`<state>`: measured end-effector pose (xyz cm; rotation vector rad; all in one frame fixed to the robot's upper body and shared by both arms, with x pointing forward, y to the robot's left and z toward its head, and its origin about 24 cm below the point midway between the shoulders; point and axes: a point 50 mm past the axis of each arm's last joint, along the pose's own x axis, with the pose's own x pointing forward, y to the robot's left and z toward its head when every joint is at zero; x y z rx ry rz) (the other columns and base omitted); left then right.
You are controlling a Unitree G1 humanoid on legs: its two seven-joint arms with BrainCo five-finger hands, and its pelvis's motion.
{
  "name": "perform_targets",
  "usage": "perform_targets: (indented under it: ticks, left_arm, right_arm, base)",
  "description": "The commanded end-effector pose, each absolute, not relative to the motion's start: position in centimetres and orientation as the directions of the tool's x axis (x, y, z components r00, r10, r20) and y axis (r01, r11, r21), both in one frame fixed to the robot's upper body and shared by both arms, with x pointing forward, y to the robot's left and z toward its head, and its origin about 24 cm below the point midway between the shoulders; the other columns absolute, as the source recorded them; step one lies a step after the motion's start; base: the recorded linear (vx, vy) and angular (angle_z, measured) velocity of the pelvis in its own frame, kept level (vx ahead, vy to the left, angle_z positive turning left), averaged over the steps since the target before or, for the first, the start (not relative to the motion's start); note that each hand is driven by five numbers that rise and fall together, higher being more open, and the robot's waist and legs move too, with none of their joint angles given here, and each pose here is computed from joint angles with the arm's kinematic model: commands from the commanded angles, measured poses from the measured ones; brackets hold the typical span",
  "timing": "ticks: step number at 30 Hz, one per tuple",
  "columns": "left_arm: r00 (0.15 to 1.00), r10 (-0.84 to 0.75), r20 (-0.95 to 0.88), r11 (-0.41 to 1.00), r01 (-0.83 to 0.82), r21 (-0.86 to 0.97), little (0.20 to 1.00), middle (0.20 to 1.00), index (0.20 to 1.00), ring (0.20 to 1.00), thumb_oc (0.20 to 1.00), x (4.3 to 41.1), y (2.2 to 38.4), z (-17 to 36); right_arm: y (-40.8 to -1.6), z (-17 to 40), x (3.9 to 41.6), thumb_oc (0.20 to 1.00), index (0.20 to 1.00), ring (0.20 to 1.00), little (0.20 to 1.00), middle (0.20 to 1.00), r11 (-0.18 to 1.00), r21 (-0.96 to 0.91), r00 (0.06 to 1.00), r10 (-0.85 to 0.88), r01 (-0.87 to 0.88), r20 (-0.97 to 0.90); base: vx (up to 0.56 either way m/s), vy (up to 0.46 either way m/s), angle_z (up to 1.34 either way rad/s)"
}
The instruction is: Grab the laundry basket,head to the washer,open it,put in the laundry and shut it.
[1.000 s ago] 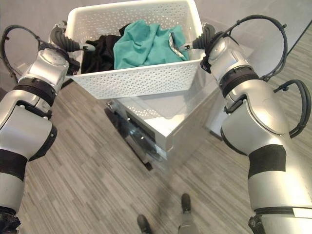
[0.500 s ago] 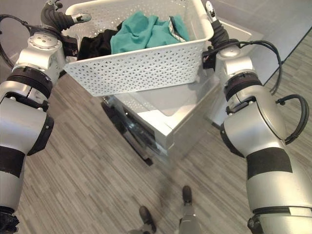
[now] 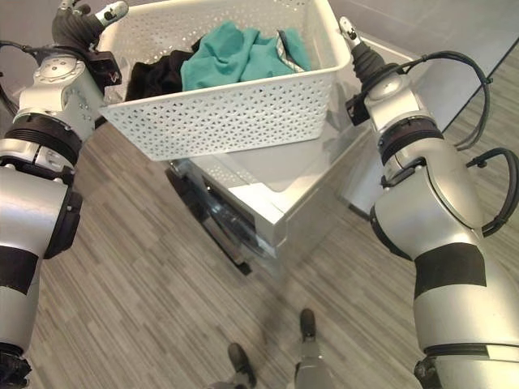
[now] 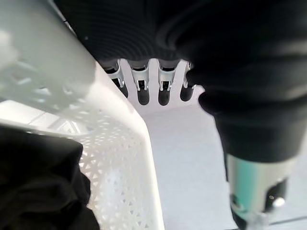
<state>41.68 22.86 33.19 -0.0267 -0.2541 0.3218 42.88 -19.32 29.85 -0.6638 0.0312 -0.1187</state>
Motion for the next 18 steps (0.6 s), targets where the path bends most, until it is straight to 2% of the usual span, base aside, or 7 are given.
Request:
perform_targets:
  ticks: [1, 4, 10, 12, 13, 15, 18]
  left_arm:
    - [0.942, 0.258, 0.213, 0.963, -0.269, 0.027, 1.000, 1.000, 1.000, 1.000, 1.000, 42.2, 20.2, 33.2]
    - [0.941, 0.250, 0.230, 0.953, -0.281, 0.114, 1.000, 1.000, 1.000, 1.000, 1.000, 42.3, 20.3, 33.0]
    - [0.908, 0.282, 0.309, 0.955, -0.297, 0.000, 1.000, 1.000, 1.000, 1.000, 1.000, 42.0, 20.4, 33.7]
    - [0.900, 0.293, 0.323, 0.938, -0.336, 0.086, 1.000, 1.000, 1.000, 1.000, 1.000, 42.0, 20.4, 33.7]
    - [0.868, 0.298, 0.397, 0.825, -0.443, 0.350, 1.000, 1.000, 1.000, 1.000, 1.000, 41.9, 20.3, 33.6]
    - [0.870, 0.291, 0.397, 0.775, -0.458, 0.436, 1.000, 1.000, 1.000, 1.000, 1.000, 41.9, 20.8, 33.1]
    - [0.874, 0.260, 0.410, 0.770, -0.444, 0.458, 1.000, 1.000, 1.000, 1.000, 1.000, 41.9, 20.9, 32.9]
  right_arm:
    - [-17.5, 35.7, 42.0, 1.000, 1.000, 1.000, 1.000, 1.000, 0.720, -0.669, 0.982, -0.105, 0.184, 0.156]
    - [-18.6, 36.0, 41.8, 1.000, 1.000, 1.000, 1.000, 1.000, 0.715, -0.667, 0.977, -0.124, 0.210, 0.176]
    - [-20.4, 37.0, 41.3, 1.000, 1.000, 1.000, 1.000, 1.000, 0.651, -0.694, 0.950, -0.167, 0.308, 0.264]
    - [-20.8, 36.9, 41.2, 1.000, 1.000, 1.000, 1.000, 1.000, 0.627, -0.709, 0.945, -0.178, 0.324, 0.274]
    - [-21.7, 37.0, 41.0, 1.000, 1.000, 1.000, 1.000, 1.000, 0.562, -0.738, 0.927, -0.198, 0.374, 0.319]
    - [-23.2, 37.2, 40.6, 1.000, 1.000, 1.000, 1.000, 1.000, 0.505, -0.767, 0.918, -0.223, 0.396, 0.328]
    - [-25.0, 37.3, 40.1, 1.000, 1.000, 1.000, 1.000, 1.000, 0.461, -0.786, 0.910, -0.248, 0.412, 0.331]
  base:
    - [0.00, 0.000, 0.00]
    - [0.00, 0.000, 0.00]
    - [0.00, 0.000, 0.01]
    - [-0.01, -0.002, 0.06]
    - [0.00, 0.000, 0.00]
    - [0.00, 0.000, 0.00]
    - [0.02, 0.004, -0.02]
